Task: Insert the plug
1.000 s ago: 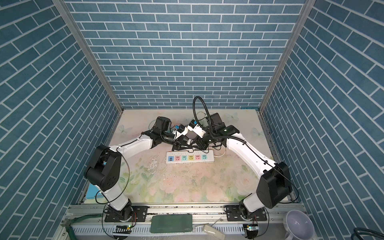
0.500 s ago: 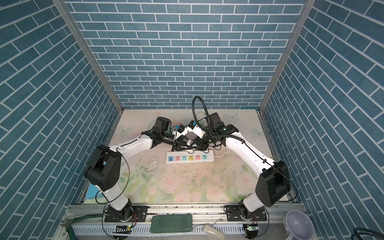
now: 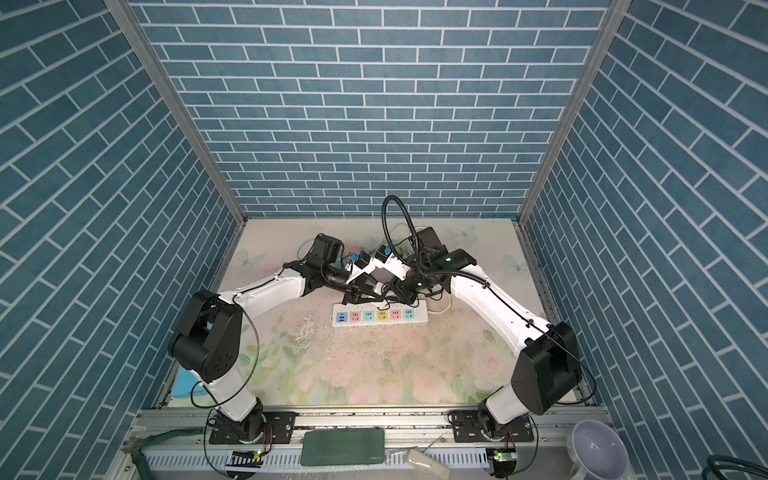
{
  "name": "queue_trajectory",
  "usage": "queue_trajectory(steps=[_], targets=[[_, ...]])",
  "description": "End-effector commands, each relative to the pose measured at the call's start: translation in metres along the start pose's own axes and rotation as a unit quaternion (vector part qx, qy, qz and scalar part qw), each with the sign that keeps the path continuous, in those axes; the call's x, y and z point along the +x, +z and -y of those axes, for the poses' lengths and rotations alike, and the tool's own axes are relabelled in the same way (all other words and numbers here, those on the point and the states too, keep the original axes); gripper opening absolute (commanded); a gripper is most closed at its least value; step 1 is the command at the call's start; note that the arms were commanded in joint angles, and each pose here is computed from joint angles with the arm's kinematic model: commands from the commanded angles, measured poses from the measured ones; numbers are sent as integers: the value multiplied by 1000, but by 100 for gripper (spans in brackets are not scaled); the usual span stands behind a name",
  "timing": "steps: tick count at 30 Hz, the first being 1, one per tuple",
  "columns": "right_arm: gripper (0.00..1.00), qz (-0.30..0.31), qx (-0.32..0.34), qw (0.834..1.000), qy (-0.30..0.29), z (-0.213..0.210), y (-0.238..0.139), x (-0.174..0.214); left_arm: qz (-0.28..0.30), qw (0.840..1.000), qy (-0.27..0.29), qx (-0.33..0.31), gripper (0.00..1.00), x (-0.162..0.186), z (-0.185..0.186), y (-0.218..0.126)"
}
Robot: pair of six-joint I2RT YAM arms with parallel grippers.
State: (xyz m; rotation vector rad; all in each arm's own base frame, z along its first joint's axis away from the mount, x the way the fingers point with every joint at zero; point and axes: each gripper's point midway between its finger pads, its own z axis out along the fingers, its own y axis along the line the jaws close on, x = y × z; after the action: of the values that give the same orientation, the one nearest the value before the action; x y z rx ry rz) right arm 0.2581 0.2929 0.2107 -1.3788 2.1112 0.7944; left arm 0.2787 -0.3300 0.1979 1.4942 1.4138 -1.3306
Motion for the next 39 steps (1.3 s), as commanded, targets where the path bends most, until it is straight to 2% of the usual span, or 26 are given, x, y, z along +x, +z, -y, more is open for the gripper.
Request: queue_trajectory(steps=[1,8,12,23,29,33,34,36,39], targets=[[37,-50,-1,998,31,0,8,25,26,998,60,16,0,-34,6,-4],[36,-66,2,997,33,1,8,31,25,998,62,15,0,-35,6,-4],[38,-85,-4,995,43,1,10,37,25,998,64,14,0,-36,5,-5],[40,-92,-3,995,47,4,16,38,26,997,65,14,0,-39,3,-5],[13,-101,43,993,53,18,13,39,25,998,58,0,3,-40,-5,-4],[9,-93,46,993,52,17,10,36,28,998,58,-2,4,-41,-6,-4],[9,-91,43,994,52,16,10,35,28,998,57,-4,5,-41,-7,-4],[8,-91,45,993,54,17,10,35,28,998,53,-17,22,-42,-12,-4],[5,-95,74,991,58,25,5,35,29,998,53,-28,32,-43,-16,-7]])
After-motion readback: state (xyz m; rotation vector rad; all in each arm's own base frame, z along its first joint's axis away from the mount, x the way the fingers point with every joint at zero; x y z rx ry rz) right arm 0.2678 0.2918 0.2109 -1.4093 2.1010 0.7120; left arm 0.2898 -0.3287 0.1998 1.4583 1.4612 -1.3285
